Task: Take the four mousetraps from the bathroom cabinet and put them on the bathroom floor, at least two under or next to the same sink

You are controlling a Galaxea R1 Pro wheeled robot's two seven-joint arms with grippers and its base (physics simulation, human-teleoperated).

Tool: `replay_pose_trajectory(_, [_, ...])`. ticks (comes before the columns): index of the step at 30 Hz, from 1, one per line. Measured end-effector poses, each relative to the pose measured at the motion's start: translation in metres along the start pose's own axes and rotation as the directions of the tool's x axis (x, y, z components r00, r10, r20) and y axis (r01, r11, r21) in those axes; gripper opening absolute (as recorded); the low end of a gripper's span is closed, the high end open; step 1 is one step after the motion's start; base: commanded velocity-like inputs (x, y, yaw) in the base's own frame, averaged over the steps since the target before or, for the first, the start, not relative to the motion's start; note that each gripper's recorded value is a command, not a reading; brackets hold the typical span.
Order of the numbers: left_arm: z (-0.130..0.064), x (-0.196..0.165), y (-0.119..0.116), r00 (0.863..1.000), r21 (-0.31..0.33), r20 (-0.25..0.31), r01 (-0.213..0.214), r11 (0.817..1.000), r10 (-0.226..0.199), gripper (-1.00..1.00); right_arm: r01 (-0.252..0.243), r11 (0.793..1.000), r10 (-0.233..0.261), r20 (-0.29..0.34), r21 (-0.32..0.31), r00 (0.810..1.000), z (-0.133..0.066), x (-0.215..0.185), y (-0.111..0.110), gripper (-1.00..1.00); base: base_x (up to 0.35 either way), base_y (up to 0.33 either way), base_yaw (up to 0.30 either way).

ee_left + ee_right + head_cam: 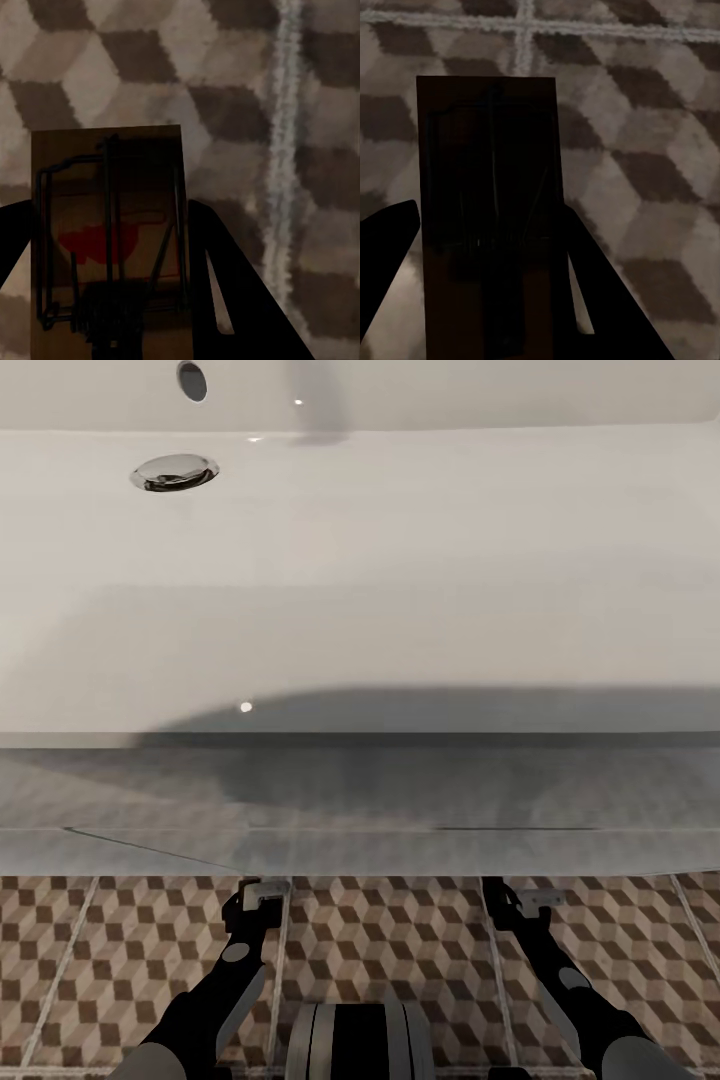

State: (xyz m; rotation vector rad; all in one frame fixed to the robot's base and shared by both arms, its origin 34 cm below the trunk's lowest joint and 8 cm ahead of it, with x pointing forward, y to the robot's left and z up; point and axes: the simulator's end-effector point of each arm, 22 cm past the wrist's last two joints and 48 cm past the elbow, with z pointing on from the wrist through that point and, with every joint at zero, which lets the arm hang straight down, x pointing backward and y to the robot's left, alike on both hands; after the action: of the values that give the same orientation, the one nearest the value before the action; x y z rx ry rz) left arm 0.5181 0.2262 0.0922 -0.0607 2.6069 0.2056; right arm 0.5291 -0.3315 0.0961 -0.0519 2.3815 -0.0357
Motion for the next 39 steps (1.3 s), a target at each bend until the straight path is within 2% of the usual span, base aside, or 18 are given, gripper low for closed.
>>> replay_pose_trajectory(39, [0.005,0.016,-0.001,1.000,0.000,-0.028,-0.005,1.000,0.005,-1.00,-0.007,1.000,0.007,-0.028,0.003,1.000,0.002,0.017,0.000,-1.00,0.000,0.000,0.000])
